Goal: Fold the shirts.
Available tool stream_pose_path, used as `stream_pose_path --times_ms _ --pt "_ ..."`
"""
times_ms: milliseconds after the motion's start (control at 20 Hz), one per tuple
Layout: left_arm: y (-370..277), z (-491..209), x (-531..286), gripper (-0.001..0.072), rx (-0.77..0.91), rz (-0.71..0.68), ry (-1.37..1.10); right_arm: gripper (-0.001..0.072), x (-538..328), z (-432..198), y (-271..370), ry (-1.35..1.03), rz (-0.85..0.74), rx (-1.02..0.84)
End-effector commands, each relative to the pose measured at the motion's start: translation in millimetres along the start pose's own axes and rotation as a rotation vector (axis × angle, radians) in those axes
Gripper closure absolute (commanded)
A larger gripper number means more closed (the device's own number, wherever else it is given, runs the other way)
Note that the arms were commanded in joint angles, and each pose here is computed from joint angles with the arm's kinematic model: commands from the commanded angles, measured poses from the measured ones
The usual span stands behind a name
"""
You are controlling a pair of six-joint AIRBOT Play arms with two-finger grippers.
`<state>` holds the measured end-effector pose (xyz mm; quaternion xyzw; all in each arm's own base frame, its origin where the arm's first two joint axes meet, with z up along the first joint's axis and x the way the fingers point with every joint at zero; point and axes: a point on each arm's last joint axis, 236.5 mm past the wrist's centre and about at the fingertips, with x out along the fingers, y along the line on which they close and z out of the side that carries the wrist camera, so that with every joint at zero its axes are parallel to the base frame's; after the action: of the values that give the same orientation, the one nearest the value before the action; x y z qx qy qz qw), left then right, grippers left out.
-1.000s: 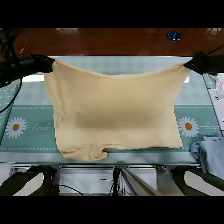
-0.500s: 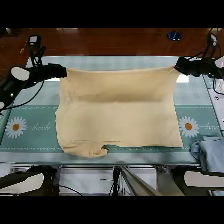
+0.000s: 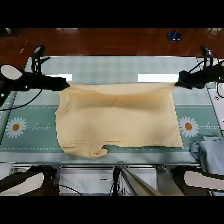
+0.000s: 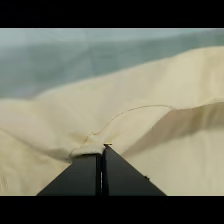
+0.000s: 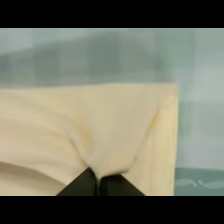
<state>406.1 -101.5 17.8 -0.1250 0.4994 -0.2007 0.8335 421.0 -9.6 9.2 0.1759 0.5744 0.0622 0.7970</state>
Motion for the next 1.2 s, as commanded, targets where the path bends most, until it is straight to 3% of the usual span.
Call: stream_pose_path --times_ms 0,250,400,450,500,550,700,750,950,1150 --pt "18 -54 4 0.0687 -0.078 0.049 0.177 0.0692 -2 -36 -33 0.131 -0.132 -0.015" --pt "36 -74 29 0.0686 -0.131 0.060 0.230 0.0692 8 -16 -39 0.028 -0.143 -0.023" --pt "34 -74 34 0.0663 -0.124 0.056 0.230 0.0684 10 -14 -18 0.019 -0.054 0.018" --pt "35 -71 32 0.0558 -0.124 0.058 0.226 0.0605 10 -16 -12 0.026 -0.030 0.028" --pt "35 -68 26 0.0368 -0.129 0.053 0.228 0.0454 9 -20 -8 0.041 -0.015 0.016" --pt "38 -64 14 0.0265 -0.131 0.051 0.242 0.0393 4 -25 -10 0.059 -0.024 -0.025" --pt "67 -69 -59 0.0266 -0.104 0.128 0.313 0.0211 -44 -38 -47 0.078 -0.183 -0.059" --pt "74 -84 -81 0.0266 -0.115 0.151 0.344 0.0182 -60 -39 -56 0.046 -0.206 -0.031" --pt "48 -153 -95 0.0265 -0.285 0.025 0.340 0.0167 -68 -87 -93 0.057 -0.215 0.118" --pt "12 -245 -78 0.0265 -0.383 -0.130 0.556 0.0167 -33 -136 -89 0.163 -0.128 0.158"
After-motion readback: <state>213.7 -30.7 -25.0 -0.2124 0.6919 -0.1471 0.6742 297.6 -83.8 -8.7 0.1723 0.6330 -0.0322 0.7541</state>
